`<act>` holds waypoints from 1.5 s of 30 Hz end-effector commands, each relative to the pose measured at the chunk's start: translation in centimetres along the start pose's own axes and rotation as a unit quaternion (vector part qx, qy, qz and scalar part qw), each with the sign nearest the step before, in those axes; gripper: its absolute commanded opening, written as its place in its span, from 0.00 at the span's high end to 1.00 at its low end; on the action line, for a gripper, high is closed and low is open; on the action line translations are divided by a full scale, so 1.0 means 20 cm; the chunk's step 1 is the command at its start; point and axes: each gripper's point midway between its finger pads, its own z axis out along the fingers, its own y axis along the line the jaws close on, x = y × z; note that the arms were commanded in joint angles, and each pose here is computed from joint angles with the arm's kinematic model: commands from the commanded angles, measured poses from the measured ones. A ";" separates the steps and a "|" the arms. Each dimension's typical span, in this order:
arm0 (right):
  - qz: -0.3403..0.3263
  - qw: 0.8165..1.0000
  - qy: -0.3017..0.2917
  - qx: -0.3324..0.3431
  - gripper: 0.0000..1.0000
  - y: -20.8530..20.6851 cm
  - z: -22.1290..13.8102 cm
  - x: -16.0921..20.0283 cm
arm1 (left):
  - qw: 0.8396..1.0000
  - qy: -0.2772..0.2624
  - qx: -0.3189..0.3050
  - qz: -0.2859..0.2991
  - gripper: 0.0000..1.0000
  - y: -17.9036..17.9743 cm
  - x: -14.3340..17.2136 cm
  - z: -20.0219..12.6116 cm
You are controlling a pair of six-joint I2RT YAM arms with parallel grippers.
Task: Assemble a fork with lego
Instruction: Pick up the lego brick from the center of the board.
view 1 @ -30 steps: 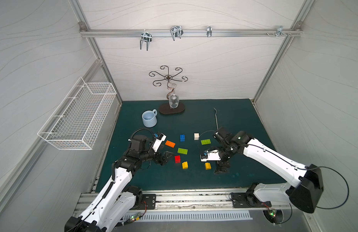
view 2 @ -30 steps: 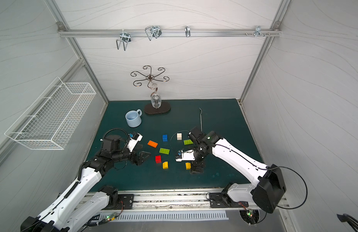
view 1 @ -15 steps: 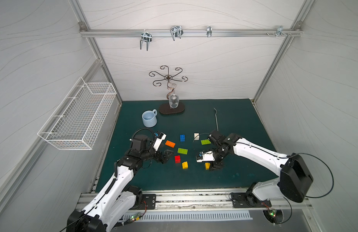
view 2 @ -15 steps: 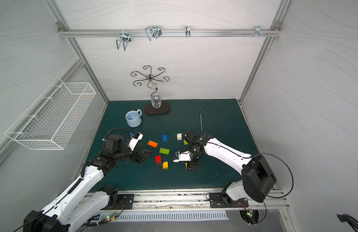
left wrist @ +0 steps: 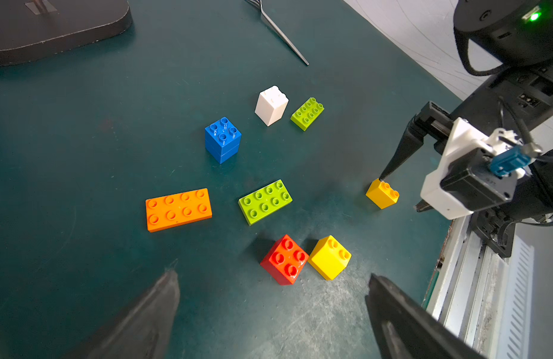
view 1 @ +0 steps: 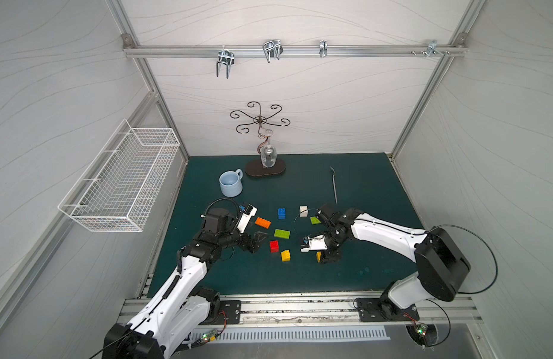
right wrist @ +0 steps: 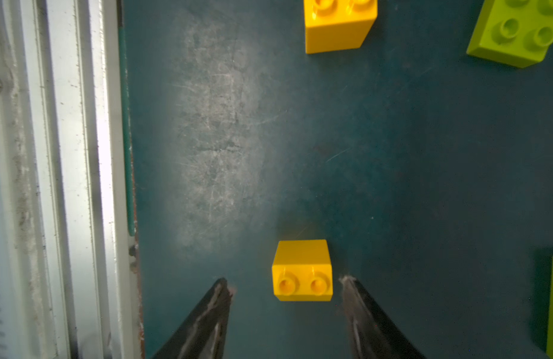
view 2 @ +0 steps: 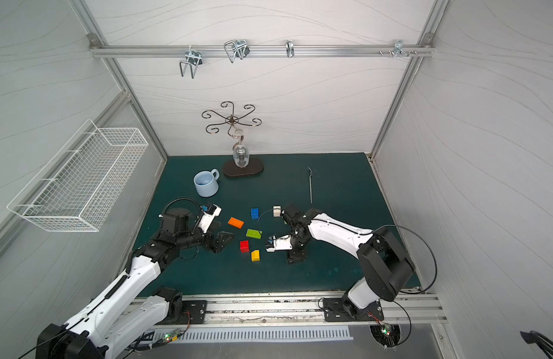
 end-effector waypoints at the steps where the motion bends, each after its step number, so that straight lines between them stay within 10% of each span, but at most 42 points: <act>1: -0.014 1.000 0.010 0.002 0.39 0.00 0.04 0.02 | 1.000 -0.017 -0.002 0.015 0.00 0.00 -0.04 0.01; 25: -0.036 0.998 0.034 0.026 0.59 -0.03 0.12 0.07 | 1.000 -0.011 0.000 0.017 0.00 -0.01 -0.03 0.02; 33: -0.039 0.998 0.030 0.025 1.00 -0.04 0.10 0.06 | 1.000 -0.008 0.002 0.016 0.00 0.00 -0.03 0.04; 45: -0.031 0.996 -0.012 0.083 1.00 -0.35 -0.14 -0.07 | 1.000 -0.015 0.003 0.020 0.00 0.00 -0.08 0.04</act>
